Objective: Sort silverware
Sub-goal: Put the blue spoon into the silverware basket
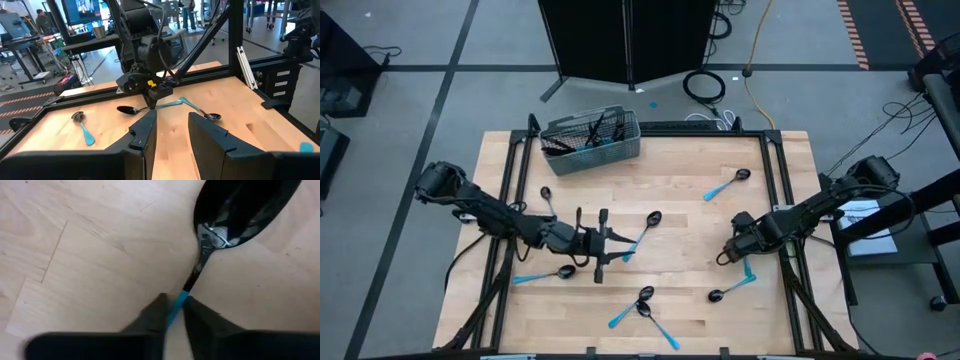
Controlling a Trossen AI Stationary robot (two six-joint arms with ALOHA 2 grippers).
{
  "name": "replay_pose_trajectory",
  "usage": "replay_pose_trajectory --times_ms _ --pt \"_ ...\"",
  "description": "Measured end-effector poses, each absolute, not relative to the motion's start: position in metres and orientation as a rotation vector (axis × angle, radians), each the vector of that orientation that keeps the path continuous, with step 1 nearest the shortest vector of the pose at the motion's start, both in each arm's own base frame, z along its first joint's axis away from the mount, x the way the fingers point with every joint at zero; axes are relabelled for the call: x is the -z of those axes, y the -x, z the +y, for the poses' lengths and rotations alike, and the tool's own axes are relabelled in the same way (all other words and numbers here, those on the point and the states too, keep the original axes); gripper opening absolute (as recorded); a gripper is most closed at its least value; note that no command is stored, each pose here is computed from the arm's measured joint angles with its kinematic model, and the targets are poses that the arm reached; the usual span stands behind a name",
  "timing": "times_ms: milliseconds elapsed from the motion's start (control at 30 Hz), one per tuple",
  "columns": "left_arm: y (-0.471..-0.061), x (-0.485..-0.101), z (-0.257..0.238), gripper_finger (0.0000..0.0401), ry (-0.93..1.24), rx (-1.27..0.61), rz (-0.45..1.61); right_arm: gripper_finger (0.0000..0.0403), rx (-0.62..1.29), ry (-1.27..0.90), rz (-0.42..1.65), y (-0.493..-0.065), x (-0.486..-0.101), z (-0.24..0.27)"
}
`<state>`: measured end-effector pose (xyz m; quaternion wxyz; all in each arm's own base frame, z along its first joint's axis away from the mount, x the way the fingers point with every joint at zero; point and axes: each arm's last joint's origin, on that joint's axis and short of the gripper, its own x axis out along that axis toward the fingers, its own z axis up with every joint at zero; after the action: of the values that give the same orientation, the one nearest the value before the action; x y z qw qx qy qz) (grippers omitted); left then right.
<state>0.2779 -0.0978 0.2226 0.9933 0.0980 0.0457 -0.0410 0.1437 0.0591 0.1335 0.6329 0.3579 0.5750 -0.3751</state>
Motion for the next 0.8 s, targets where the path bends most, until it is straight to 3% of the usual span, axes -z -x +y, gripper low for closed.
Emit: replay_pose_trajectory --times_ms 67,300,500,800 --pt "-0.278 -0.223 -0.098 0.0109 -0.195 0.082 0.089 0.0015 0.850 -0.797 1.323 -0.143 -0.133 0.059" --pt "-0.278 -0.225 -0.098 0.0109 -0.150 0.080 0.071 0.0003 0.811 -0.763 1.320 -0.146 -0.137 0.060" --pt "-0.280 -0.233 -0.091 0.0109 0.015 -0.004 -0.008 0.0001 0.731 -0.717 1.227 -0.164 -0.157 0.065" --pt "-0.292 -0.218 -0.074 0.0109 0.502 -0.249 -0.045 0.0000 0.611 -0.540 0.925 -0.197 -0.200 0.072"
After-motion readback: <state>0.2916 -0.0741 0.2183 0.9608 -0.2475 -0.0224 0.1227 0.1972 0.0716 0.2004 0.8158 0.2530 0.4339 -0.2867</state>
